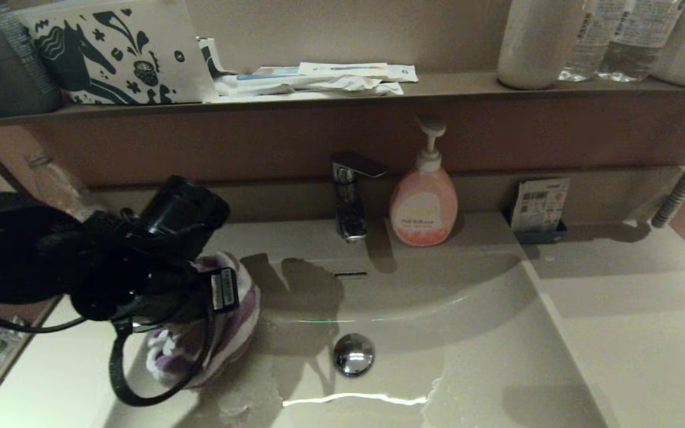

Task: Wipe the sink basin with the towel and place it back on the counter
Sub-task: Wipe the sink

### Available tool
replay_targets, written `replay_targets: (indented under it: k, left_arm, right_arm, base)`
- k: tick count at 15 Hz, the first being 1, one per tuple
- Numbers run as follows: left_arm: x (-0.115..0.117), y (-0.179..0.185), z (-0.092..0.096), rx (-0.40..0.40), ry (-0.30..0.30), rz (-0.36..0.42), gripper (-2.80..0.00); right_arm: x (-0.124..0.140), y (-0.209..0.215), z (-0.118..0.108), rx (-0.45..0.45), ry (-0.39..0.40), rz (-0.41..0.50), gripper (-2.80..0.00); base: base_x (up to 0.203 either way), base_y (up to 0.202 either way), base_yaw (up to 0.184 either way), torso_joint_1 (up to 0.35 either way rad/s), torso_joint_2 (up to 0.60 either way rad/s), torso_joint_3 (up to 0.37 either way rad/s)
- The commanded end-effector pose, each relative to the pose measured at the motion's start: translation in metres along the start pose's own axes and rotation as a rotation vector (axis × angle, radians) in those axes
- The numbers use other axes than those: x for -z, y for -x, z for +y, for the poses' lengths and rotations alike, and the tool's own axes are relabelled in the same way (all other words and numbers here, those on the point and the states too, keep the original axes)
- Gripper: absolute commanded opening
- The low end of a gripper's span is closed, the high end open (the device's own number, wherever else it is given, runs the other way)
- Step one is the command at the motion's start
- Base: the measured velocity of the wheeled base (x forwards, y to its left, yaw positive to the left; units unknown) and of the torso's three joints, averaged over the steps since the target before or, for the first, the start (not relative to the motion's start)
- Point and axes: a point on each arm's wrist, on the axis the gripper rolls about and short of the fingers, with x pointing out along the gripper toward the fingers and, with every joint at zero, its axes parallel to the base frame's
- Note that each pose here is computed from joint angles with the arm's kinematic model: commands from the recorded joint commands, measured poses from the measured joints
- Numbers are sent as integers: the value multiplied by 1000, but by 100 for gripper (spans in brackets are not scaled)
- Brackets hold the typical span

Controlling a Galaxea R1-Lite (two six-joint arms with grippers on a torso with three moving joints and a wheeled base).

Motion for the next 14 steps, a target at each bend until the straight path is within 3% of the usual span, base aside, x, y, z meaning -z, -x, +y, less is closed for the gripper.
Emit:
replay_targets:
  k: [1,4,8,14]
  left_arm:
    - [10,-24,-15,-37,-33,34,-280]
    - [33,-43,-23,-114,-71,6,-280]
    - [57,-79,-41,-158,-84,-28,-280]
    - [76,-107,-65,-138,-114,-36,-280]
  right_arm:
    - [0,0,0,0,0,1,-280]
    - [0,0,0,0,0,1,-280]
    - [0,0,0,0,0,1,-280]
    - [0,0,0,0,0,1,-280]
  base:
    - [0,0,0,0,0,0]
    - [0,0,0,0,0,0]
    - [0,0,0,0,0,0]
    - [0,0,0,0,0,0]
